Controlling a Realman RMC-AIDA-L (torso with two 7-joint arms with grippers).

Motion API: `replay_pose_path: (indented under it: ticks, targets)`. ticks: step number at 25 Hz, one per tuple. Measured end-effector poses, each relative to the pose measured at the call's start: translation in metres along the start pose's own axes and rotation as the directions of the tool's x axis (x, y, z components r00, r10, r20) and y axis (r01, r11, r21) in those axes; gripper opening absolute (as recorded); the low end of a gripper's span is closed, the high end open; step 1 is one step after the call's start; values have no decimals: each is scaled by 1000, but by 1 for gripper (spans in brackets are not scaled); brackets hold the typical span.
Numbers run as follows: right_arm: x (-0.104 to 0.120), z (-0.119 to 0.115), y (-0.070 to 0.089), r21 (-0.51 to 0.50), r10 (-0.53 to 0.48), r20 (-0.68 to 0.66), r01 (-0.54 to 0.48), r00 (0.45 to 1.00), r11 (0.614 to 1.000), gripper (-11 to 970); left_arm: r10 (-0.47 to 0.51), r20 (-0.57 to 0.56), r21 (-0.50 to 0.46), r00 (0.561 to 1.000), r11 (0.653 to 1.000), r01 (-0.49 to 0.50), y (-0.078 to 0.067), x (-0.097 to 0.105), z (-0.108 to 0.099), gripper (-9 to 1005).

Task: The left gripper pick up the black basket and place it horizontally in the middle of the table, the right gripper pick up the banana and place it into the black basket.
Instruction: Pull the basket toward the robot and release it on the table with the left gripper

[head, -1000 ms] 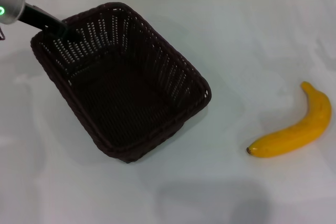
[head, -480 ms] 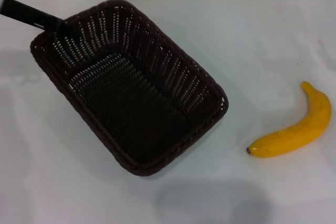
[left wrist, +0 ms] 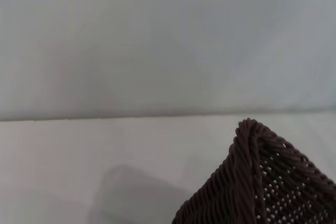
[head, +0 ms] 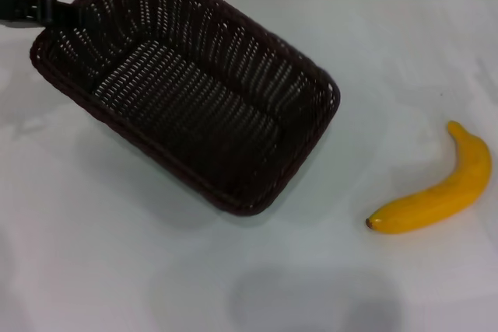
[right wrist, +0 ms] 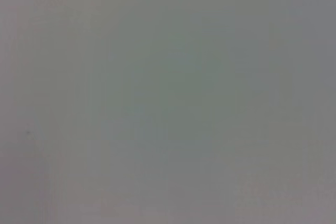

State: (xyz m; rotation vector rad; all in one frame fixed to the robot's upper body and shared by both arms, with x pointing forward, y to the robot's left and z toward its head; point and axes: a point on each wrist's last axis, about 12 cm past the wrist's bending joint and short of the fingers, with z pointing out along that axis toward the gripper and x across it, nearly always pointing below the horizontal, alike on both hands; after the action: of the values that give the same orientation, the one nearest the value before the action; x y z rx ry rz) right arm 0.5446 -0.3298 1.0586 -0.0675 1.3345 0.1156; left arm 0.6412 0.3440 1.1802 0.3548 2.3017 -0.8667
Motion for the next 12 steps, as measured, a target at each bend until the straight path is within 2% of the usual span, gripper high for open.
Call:
replay_pose_path:
  ticks: [7,12]
  targets:
    - [-2,0,-6,8,-28,1,28,1000,1000,871,-182,175,42,968,983,177,16,29,-9,203]
    - [0,4,-12,14,-101,-33,102,994,995,871,-290,207,50,934,957,286,21,54,4,214]
